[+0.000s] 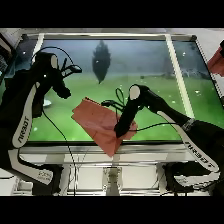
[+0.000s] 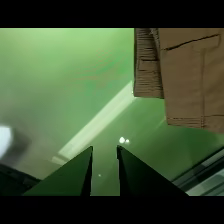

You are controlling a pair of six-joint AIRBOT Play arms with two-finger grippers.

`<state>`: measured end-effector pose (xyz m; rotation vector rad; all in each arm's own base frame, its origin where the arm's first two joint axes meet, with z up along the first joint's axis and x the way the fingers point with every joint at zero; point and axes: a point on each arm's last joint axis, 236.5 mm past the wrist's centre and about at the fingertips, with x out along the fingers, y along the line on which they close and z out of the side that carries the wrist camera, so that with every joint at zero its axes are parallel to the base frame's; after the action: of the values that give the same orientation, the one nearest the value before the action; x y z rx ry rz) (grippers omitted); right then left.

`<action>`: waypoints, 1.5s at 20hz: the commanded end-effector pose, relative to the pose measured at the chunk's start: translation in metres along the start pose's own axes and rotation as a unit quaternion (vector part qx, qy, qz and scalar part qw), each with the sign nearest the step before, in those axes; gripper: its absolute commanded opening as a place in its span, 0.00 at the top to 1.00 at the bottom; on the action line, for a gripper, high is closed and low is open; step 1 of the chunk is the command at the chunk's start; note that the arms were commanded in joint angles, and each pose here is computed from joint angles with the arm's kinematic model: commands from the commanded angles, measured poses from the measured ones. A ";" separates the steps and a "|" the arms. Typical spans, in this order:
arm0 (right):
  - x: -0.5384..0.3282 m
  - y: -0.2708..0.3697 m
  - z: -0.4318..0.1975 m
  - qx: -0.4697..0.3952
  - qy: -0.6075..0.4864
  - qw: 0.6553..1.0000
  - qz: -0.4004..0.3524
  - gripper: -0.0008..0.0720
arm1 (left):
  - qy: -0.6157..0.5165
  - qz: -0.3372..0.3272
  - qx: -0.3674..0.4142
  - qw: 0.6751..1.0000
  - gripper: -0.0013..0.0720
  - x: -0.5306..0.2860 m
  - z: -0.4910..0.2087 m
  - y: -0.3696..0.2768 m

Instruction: Fold the clothes and pants, and hang the long-sleeved shirts on hangers.

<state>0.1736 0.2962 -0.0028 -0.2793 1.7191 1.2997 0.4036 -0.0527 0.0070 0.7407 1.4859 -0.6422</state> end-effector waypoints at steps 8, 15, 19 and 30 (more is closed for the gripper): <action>0.049 0.083 -0.010 -0.073 0.066 0.994 0.048 0.28 | -0.048 0.013 -0.014 0.999 0.74 -0.040 -0.007 -0.001; -0.018 -0.030 0.016 0.007 -0.052 0.994 -0.093 0.19 | -0.064 0.003 -0.050 0.997 0.74 -0.042 -0.010 0.004; -0.027 -0.104 0.014 0.030 -0.122 0.984 -0.125 0.11 | -0.133 -0.058 -0.109 0.983 0.72 -0.055 -0.012 0.001; 0.007 -0.158 0.015 0.036 -0.128 0.980 -0.146 0.12 | -0.100 -0.149 -0.249 0.952 0.72 -0.008 -0.077 -0.001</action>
<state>0.2848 0.2431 -0.1035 -0.3053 1.4353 0.9777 0.3681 -0.0005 0.0328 0.1296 1.4425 -0.5267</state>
